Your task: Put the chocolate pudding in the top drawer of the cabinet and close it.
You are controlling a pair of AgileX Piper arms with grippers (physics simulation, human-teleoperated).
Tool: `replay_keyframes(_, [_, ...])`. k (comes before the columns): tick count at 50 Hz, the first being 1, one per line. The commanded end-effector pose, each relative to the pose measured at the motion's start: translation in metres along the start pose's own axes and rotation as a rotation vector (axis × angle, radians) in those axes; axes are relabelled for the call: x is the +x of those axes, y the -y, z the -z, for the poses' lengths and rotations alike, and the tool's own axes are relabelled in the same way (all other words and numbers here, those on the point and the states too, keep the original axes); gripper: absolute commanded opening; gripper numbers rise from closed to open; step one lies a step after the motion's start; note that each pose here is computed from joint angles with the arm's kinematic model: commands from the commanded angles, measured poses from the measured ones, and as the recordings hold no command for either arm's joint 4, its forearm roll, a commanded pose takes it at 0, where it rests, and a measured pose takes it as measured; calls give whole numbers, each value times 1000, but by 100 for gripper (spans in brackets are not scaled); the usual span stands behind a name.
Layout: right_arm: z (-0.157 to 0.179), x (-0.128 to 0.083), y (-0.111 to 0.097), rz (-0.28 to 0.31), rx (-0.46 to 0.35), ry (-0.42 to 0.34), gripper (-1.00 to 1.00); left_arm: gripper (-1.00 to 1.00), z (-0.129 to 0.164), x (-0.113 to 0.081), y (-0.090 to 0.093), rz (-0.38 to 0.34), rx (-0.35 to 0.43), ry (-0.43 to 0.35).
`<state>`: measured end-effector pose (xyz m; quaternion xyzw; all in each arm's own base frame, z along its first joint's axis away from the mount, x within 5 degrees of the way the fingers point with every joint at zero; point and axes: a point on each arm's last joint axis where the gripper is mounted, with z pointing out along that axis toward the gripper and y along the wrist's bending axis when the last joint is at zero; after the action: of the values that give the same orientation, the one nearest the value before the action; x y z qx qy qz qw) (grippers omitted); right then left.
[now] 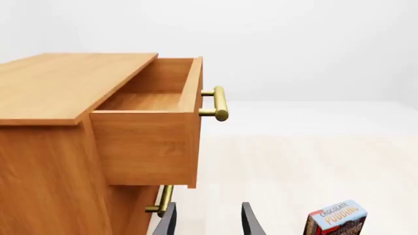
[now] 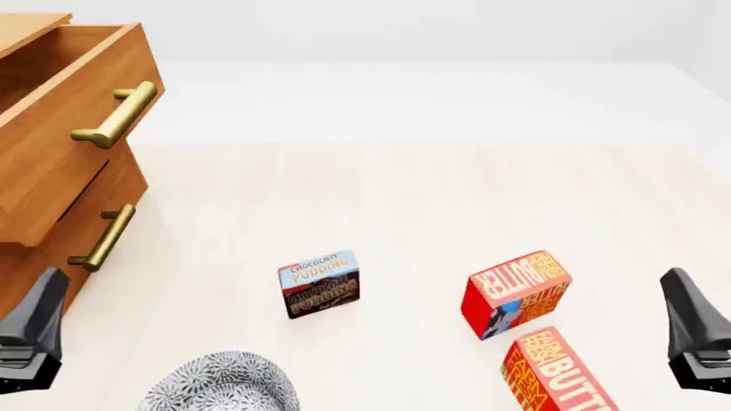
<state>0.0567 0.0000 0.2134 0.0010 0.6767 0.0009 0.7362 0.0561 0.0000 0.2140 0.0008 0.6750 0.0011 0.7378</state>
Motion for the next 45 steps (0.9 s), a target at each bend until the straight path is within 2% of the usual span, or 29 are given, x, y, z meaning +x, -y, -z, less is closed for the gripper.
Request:
replay_keyframes(1, [-2, 0, 0, -10, 1, -11, 100, 100, 0, -4, 0, 0, -1, 11])
replay_keyframes(6, [-2, 0, 0, -7, 1, -7, 100, 100, 1, -8, -1, 11, -21, 13])
replay_keyframes(11, [-2, -1, 0, -7, 1, -8, 100, 100, 2, -18, 1, -4, 12, 42])
replay_keyframes(15, [-2, -1, 0, -7, 1, -8, 100, 100, 2, -18, 0, 0, 3, 25])
replay_keyframes(16, [-2, -1, 0, -7, 1, -8, 100, 100, 2, -19, 1, 15, 25, 35])
replay_keyframes(27, [-2, -1, 0, -8, 1, -8, 100, 100, 4, -32, 1, 50, 20, 54])
replay_keyframes(29, [-3, -1, 0, -8, 1, -8, 100, 100, 5, -39, 2, 16, 34, 73])
replay_keyframes(30, [-2, -1, 0, -8, 1, -8, 100, 100, 6, -40, 1, 33, 29, 57])
replay_keyframes(31, [-3, -1, 0, -7, 1, -8, 100, 100, 6, -41, 2, 104, 42, 31])
replay_keyframes(33, [-2, -1, 0, -7, 1, -8, 100, 100, 8, -49, 2, 35, 48, 56])
replay_keyframes(34, [-2, -1, 0, -7, 1, -8, 100, 100, 8, -49, 2, 34, 48, 52])
replay_keyframes(35, [-2, -1, 0, -7, 1, -8, 100, 100, 7, -49, 2, 93, 45, 31])
replay_keyframes(36, [-3, -1, 0, -8, 1, -8, 100, 100, 4, -49, 2, 111, 37, 17])
replay_keyframes(38, [-2, -1, 0, -8, 1, -8, 100, 100, 6, -55, 1, 76, 33, 38])
replay_keyframes(41, [-2, -1, 0, -7, 1, -8, 100, 100, 5, -63, 1, 82, 35, 41])
replay_keyframes(45, [-2, -1, 0, -7, 1, -8, 100, 100, -3, -84, 1, 89, 28, 27])
